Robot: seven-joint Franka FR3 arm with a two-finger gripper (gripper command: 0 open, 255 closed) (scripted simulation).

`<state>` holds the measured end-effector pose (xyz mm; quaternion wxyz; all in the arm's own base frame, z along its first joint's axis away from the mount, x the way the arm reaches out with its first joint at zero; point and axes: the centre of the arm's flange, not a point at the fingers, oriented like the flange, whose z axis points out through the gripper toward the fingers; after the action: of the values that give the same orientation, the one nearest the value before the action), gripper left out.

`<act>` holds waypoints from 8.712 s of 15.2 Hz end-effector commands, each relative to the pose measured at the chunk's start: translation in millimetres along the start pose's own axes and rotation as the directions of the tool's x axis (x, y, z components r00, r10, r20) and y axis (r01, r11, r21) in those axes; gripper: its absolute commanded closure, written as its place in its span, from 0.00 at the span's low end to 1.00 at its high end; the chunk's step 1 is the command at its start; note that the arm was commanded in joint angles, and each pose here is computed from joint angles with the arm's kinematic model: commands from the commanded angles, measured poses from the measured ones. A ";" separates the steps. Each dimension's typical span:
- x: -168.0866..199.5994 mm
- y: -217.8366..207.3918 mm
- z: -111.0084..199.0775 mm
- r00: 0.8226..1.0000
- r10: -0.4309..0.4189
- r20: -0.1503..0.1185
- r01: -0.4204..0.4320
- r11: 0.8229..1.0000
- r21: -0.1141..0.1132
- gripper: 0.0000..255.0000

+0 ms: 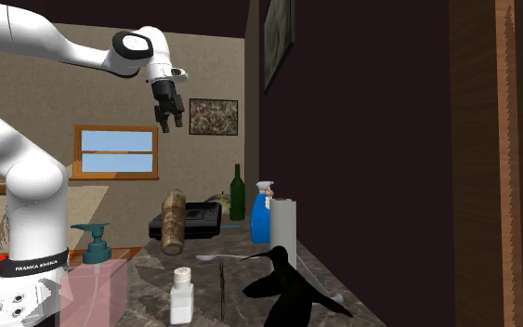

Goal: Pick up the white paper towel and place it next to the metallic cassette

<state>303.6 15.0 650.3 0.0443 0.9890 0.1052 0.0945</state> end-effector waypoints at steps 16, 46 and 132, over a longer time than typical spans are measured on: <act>18.9 170.4 110.3 0.979 -0.204 0.031 0.202 0.978 0.050 0.00; 83.2 369.6 306.9 0.888 -0.456 0.054 0.447 0.886 0.122 0.00; 130.5 177.2 3.1 0.888 -0.456 0.054 0.447 0.886 0.122 1.00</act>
<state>468.3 -142.9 687.9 0.0162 0.9409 0.3364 0.0358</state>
